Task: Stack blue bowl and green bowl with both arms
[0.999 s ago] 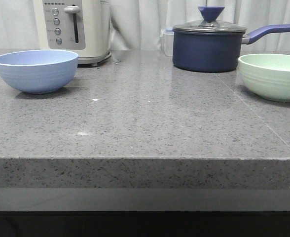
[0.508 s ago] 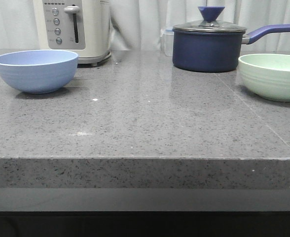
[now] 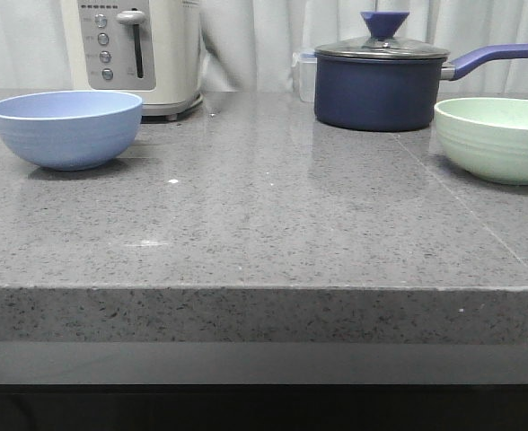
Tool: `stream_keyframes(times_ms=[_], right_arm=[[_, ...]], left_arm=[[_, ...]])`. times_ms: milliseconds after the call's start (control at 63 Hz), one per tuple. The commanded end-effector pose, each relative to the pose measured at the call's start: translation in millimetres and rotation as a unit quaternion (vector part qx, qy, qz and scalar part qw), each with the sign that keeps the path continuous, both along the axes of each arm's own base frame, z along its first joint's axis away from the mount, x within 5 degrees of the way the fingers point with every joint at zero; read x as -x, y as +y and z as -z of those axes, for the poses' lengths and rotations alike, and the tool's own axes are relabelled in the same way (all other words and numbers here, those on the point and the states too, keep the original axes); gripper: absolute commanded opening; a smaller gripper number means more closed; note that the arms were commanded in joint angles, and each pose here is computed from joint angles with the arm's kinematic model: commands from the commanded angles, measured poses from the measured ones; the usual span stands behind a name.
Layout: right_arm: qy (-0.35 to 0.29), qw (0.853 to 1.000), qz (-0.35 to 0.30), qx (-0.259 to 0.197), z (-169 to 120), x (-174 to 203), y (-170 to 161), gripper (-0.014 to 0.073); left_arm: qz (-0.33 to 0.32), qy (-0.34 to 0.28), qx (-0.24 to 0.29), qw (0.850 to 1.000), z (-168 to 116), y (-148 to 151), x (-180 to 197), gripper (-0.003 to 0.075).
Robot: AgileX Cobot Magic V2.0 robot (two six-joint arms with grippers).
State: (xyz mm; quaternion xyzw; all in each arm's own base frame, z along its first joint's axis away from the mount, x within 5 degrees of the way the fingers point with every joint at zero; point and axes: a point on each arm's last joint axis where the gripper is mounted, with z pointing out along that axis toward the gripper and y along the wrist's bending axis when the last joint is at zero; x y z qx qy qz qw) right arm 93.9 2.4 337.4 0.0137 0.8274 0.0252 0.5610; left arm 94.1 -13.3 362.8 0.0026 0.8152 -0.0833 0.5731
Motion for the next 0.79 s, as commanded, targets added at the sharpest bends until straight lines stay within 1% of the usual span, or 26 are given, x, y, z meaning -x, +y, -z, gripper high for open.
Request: stream_keyframes(times_ms=[0,48,79,111,159,174,206,254,286,428,571,777], right_arm=[[-0.029,1.000,0.004,0.004,-13,-6,-1,0.0066],[-0.020,1.000,0.004,0.004,-11,-7,-1,0.0162],[-0.014,1.000,0.004,0.004,-10,-9,-1,0.0260],[-0.010,1.000,0.003,0.004,-9,-10,-1,0.0328],[-0.008,1.000,0.003,0.004,-9,-11,-1,0.0454],[-0.007,1.000,0.003,0.004,-8,-11,-1,0.0480],[-0.004,1.000,0.003,0.004,-8,-12,-1,0.0534],[-0.001,1.000,0.003,0.004,-7,-13,-1,0.0582],[0.001,1.000,0.003,0.004,-7,-14,-1,0.0589],[0.012,1.000,0.003,0.004,-5,-17,-1,0.0583],[0.026,1.000,0.003,0.004,-2,-21,-1,0.0583],[0.083,0.997,0.000,0.004,-6,-34,-1,0.0583]], left_arm=[[-0.004,-0.039,0.008,0.999,-13,0,-5,0.0043],[-0.004,-0.037,0.007,0.999,-13,0,-7,0.0114],[-0.004,-0.036,0.007,0.999,-13,0,-7,0.0191],[-0.005,-0.035,0.007,0.999,-12,0,-8,0.0248],[-0.005,-0.037,0.008,0.999,-13,0,-8,0.0350],[-0.005,-0.037,0.008,0.999,-13,0,-8,0.0391],[-0.005,-0.037,0.008,0.999,-13,0,-8,0.0447],[-0.005,-0.037,0.008,0.999,-13,0,-8,0.0498],[-0.005,-0.037,0.008,0.999,-13,0,-8,0.0511],[-0.004,-0.037,0.005,0.999,-13,0,-8,0.0512],[0.010,-0.040,-0.038,0.998,-12,0,-8,0.0512],[0.012,-0.036,-0.034,0.999,-12,-1,-7,0.0512]])
